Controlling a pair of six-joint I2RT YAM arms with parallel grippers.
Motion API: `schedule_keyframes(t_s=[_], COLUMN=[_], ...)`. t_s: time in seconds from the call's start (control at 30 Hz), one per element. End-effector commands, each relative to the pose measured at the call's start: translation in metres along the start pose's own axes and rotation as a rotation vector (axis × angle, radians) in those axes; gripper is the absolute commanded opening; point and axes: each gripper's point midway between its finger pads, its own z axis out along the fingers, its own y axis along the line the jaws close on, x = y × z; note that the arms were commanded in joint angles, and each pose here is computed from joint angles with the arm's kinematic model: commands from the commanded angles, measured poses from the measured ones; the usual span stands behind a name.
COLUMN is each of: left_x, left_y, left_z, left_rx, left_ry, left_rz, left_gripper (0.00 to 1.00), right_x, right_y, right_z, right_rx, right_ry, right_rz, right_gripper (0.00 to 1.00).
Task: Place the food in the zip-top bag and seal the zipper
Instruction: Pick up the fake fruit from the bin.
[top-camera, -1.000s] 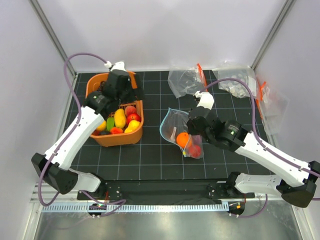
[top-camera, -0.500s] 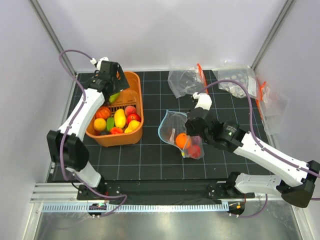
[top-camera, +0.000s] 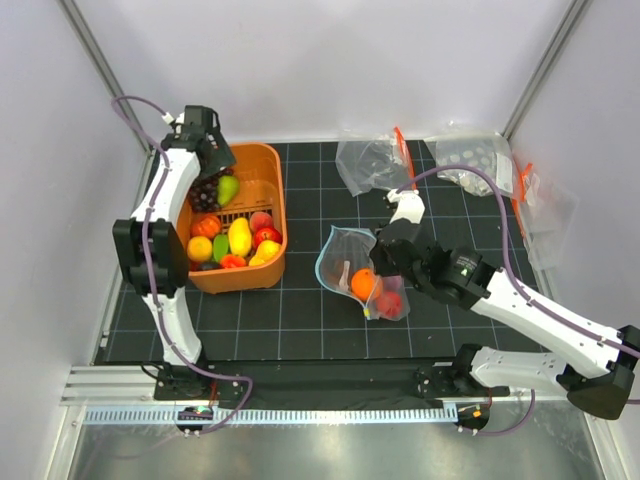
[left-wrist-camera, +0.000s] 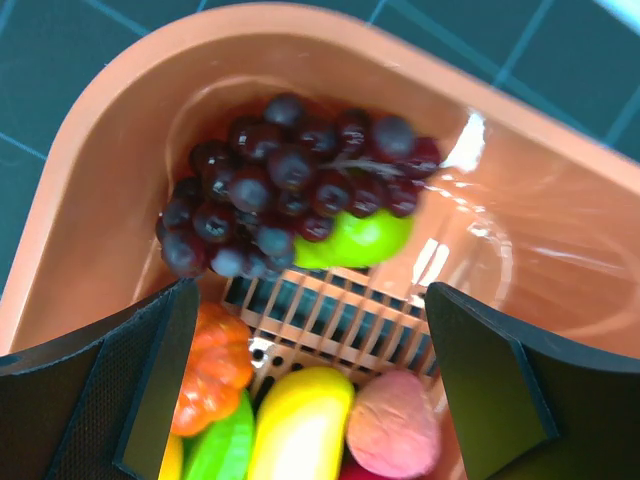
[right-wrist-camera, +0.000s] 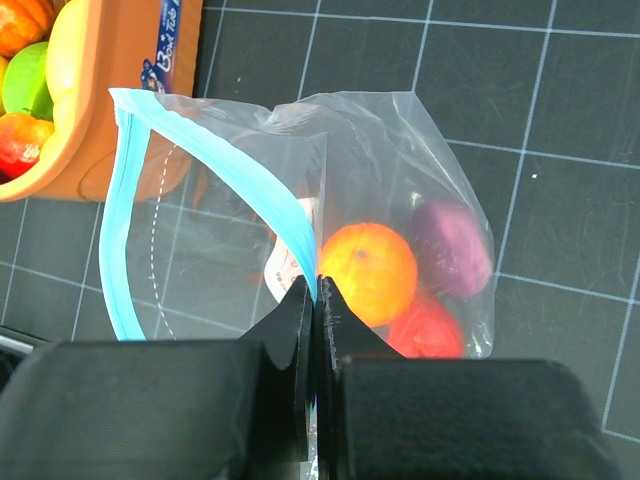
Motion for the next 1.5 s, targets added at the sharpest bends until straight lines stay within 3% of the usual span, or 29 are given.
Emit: schedule_keyframes(t_s=[0.0, 0.43, 0.53, 0.57, 0.63, 0.67, 1.07, 1.2, 1.47], left_x=[0.007, 0.067, 0.073, 0.073, 0.073, 0.064, 0.035, 0.033, 0.056], left_y=[0.013, 0.034, 0.025, 0.021, 0.019, 0.016, -0.009, -0.016, -0.053], left_z=[0.019, 0.100, 0.103, 0.101, 0.098, 0.087, -0.005, -0.043, -0.138], left_rx=[0.012, -0.023, 0.054, 0.081, 0.103, 0.125, 0.313, 0.388, 0.537], left_ry=[0.082, 0.359, 0.384, 0.389, 0.376, 0.348, 0.202, 0.152, 0.056], left_rz=[-0.003, -0.012, -0.048, -0.060, -0.070, -0.074, -0.097, -0.106, 0.015], left_gripper=[1.00, 1.00, 0.76, 0.57, 0.45, 0.34, 0.00, 0.00, 0.02], right_x=[-0.004, -0.003, -0.003, -0.002, -0.003, -0.002, -0.003, -0.004, -0.003], right_y=[0.007, 0.007, 0.006, 0.005, 0.006, 0.006, 0.007, 0.007, 0.009], right_z=[-0.003, -0.006, -0.005, -0.005, -0.005, -0.005, -0.006, -0.005, -0.003], right_rx=[-0.044, -0.059, -0.051, -0.050, -0.052, -0.051, -0.059, -0.056, -0.057], right_ry=[-0.021, -0.025, -0.023, -0.020, -0.022, -0.021, -0.026, -0.029, -0.023], right_rz=[-0.001, -0.002, -0.003, -0.003, 0.000, 0.002, 0.017, 0.019, 0.020], right_gripper=[0.01, 0.01, 0.01, 0.01, 0.01, 0.01, 0.01, 0.01, 0.01])
